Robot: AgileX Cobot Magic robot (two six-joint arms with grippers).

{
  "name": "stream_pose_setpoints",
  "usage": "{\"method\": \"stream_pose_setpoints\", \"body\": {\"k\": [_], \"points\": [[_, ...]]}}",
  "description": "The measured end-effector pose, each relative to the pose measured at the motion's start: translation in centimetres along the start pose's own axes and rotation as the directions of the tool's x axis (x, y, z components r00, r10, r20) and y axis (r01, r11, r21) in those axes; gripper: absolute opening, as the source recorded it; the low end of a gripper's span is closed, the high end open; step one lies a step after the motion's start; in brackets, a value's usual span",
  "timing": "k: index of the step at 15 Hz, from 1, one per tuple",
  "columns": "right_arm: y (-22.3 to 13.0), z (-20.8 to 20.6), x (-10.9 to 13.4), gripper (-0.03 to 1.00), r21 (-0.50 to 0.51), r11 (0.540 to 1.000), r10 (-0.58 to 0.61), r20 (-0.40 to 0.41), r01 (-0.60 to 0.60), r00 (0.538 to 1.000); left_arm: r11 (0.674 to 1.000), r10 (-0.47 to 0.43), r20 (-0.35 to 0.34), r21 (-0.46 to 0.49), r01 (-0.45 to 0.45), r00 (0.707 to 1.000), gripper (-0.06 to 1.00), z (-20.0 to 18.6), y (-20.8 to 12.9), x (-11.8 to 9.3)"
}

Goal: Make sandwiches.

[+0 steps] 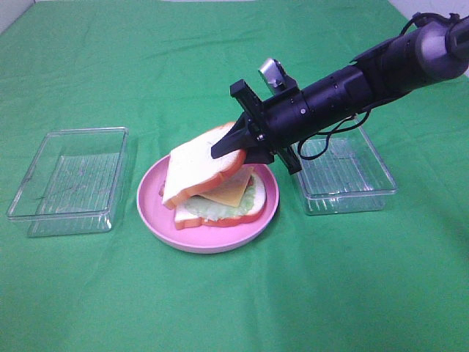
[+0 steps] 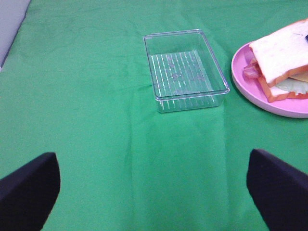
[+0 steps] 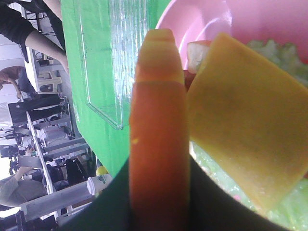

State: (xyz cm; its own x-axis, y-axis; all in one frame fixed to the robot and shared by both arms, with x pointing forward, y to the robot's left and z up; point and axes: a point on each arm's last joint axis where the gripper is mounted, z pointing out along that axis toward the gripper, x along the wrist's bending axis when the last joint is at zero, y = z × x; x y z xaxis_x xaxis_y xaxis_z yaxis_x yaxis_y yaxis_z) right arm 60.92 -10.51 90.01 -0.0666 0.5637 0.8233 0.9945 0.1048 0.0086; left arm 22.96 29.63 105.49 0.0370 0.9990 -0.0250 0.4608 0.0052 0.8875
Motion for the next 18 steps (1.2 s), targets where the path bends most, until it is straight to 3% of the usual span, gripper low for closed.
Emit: {"method": "stream_pose_setpoints", "body": {"k": [3, 5, 6, 7, 11, 14, 15, 17, 18], "points": [[0.0, 0.0, -0.1, 0.25, 0.006, 1.0, -0.005, 0.012, 0.005, 1.0, 1.0, 0.0, 0.0, 0.0, 0.0, 1.0, 0.99, 0.0, 0.0, 0.0], [-0.1, 0.0, -0.2, 0.44, 0.01, 1.0, -0.007, 0.023, 0.007, 1.0, 1.0, 0.0, 0.0, 0.0, 0.0, 1.0, 0.99, 0.0, 0.0, 0.0], [-0.3, 0.0, -0.5, 0.6, 0.033, 0.999, -0.019, 0.06, 0.017, 0.998, 1.0, 0.0, 0.0, 0.0, 0.0, 1.0, 0.99, 0.0, 0.0, 0.0], [-0.3, 0.0, -0.6, 0.65, 0.039, 0.999, -0.016, 0.071, 0.013, 0.997, 1.0, 0.0, 0.0, 0.0, 0.0, 1.0, 0.99, 0.0, 0.0, 0.0], [-0.9, -1.8, 0.2, 0.69, 0.068, 0.997, -0.062, 0.211, 0.049, 0.976, 1.0, 0.0, -0.001, 0.0, 0.0, 1.0, 0.99, 0.0, 0.0, 0.0], [-1.6, -4.6, 2.0, 0.73, 0.058, 0.993, -0.113, 0.363, 0.099, 0.925, 1.0, 0.0, -0.001, 0.0, 0.0, 1.0, 0.99, 0.0, 0.0, 0.0], [-1.7, -5.0, 2.2, 0.74, 0.055, 0.993, -0.115, 0.381, 0.101, 0.917, 1.0, 0.0, -0.001, 0.0, 0.0, 1.0, 0.99, 0.0, 0.0, 0.0], [-2.5, -10.2, 4.7, 0.79, -0.013, 0.979, -0.161, 0.551, 0.202, 0.819, 1.0, 0.0, -0.001, 0.0, 0.0, 1.0, 0.99, 0.0, 0.0, 0.0], [-2.5, -13.0, 4.4, 0.79, -0.071, 0.977, -0.12, 0.589, 0.199, 0.799, 1.0, 0.0, -0.001, 0.0, 0.0, 1.0, 0.99, 0.0, 0.0, 0.0]]}}
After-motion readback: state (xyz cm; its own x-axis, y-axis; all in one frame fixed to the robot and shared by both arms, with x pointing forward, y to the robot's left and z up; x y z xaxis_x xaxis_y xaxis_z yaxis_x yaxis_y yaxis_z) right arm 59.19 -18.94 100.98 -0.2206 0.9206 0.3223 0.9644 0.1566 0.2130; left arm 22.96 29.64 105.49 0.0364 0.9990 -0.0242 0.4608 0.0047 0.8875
